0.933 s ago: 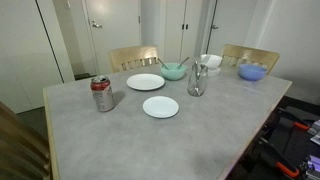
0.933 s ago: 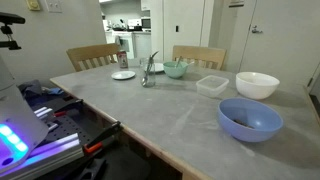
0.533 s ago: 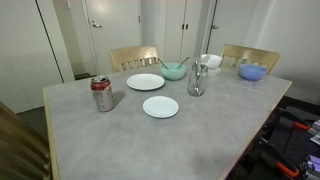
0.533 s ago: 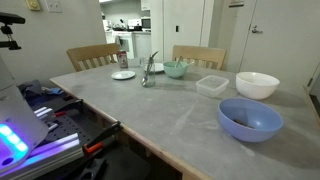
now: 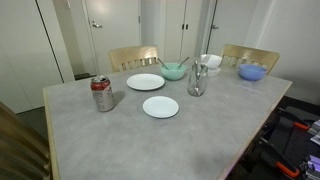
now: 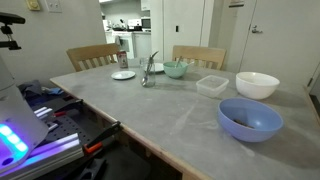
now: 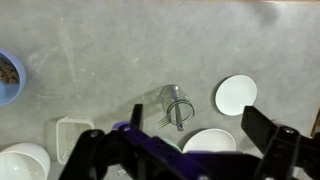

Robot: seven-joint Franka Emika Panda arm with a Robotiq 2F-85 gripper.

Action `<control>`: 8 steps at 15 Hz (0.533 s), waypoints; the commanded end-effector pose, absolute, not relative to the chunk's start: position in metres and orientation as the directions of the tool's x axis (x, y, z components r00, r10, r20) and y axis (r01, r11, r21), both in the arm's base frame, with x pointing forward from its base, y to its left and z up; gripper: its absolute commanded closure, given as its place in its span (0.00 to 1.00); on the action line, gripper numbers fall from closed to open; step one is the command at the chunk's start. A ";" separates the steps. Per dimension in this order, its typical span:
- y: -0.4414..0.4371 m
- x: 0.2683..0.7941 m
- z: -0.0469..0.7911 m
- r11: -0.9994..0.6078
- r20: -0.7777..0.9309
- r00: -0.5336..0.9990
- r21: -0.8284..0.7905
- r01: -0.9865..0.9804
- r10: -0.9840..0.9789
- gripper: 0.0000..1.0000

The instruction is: Slide the white plate to the left

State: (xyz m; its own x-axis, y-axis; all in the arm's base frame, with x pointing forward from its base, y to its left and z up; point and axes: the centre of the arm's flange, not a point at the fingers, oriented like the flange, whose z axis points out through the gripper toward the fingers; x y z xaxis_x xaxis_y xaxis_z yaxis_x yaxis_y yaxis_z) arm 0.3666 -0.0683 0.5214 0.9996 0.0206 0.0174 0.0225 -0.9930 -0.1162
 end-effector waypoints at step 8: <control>-0.066 0.377 0.490 -0.982 -0.018 0.993 -0.145 -0.119 -0.117 0.00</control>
State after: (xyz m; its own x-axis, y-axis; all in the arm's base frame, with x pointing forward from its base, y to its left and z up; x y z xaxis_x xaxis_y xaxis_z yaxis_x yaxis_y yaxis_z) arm 0.3657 -0.0772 0.5151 0.9978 -0.0657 0.0035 -0.0647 -0.9899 -0.1260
